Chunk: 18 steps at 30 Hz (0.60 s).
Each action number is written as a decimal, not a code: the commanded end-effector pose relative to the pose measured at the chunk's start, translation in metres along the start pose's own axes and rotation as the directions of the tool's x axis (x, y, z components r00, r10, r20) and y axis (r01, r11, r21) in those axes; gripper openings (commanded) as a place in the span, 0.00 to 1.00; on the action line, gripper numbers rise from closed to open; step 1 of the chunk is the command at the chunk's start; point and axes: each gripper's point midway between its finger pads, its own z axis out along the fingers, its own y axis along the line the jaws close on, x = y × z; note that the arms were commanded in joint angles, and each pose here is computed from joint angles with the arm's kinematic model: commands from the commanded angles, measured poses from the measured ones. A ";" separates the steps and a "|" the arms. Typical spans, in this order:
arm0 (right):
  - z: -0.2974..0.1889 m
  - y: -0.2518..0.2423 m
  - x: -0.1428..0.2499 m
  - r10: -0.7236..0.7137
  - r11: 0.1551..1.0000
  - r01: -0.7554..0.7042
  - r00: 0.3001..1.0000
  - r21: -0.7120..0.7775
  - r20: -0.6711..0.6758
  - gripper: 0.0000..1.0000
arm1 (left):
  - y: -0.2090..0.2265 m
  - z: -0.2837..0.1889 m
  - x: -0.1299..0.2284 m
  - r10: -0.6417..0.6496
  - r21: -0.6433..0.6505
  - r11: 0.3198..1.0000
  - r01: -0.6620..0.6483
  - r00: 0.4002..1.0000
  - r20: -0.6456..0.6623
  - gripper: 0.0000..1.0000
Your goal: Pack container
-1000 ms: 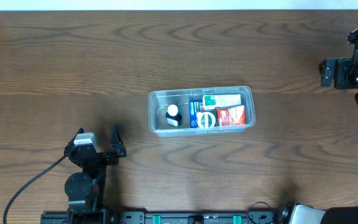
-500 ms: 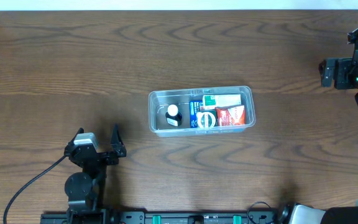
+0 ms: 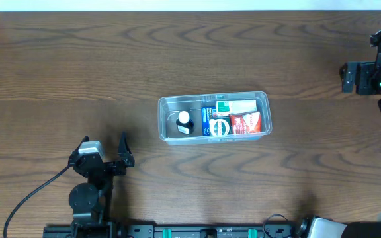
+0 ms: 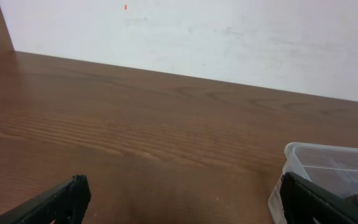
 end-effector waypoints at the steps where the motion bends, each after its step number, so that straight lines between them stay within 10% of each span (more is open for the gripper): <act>1: -0.047 0.005 -0.017 -0.015 0.999 0.010 0.993 0.035 0.119 0.99 | 0.004 0.003 0.017 0.007 -0.012 1.000 -0.007 0.999 -0.035 0.98; 18: -0.172 0.076 0.012 -0.150 0.988 0.111 0.870 0.111 0.470 0.99 | 0.004 0.003 0.017 0.007 -0.011 1.000 -0.008 0.999 -0.035 0.98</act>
